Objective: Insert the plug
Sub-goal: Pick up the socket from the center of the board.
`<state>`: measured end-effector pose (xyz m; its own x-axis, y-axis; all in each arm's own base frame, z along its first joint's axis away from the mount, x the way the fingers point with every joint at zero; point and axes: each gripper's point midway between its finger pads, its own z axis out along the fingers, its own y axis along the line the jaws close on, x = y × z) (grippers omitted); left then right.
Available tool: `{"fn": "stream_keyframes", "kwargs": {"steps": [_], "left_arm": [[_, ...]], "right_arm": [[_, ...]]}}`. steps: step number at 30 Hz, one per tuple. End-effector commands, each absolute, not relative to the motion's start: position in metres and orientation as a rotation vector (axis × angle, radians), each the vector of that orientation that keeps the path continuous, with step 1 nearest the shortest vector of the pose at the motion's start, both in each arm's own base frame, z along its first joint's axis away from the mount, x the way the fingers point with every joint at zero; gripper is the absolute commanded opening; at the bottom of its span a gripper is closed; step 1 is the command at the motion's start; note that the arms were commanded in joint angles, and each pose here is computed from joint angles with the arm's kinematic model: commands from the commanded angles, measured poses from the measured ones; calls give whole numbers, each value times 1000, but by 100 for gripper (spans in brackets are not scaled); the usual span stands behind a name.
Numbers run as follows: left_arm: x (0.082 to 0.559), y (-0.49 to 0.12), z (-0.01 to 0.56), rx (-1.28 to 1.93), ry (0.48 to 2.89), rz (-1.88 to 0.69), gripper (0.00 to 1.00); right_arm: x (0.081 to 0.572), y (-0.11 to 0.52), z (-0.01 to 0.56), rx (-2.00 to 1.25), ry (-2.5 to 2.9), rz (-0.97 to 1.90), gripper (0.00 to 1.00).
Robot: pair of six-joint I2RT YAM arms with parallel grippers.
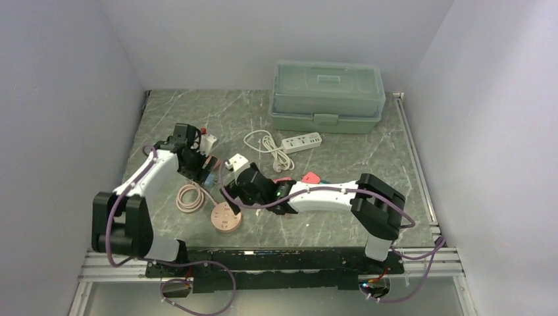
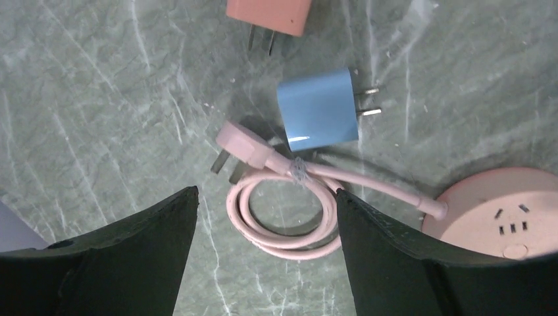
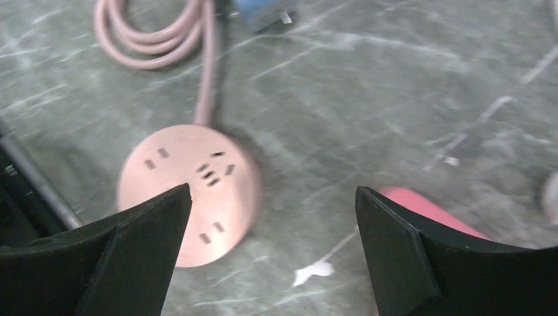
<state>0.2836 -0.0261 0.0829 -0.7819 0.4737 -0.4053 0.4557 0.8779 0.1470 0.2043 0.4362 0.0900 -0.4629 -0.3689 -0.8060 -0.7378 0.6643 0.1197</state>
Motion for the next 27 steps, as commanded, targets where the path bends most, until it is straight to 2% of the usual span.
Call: {"fn": "stream_keyframes", "kwargs": {"steps": [1, 8, 16, 22, 27], "left_arm": [[315, -35, 90, 662, 2582, 6, 82], [347, -47, 116, 637, 2532, -38, 83], [352, -53, 122, 621, 2531, -79, 83], [355, -52, 124, 623, 2520, -70, 83], [355, -51, 119, 638, 2524, -73, 83]], "right_arm": [[272, 397, 139, -612, 2027, 474, 100], [353, 326, 150, -374, 2113, 288, 97], [401, 321, 123, -322, 2183, 237, 91], [421, 330, 106, -252, 2269, 144, 79], [409, 309, 91, -16, 2327, 87, 79]]}}
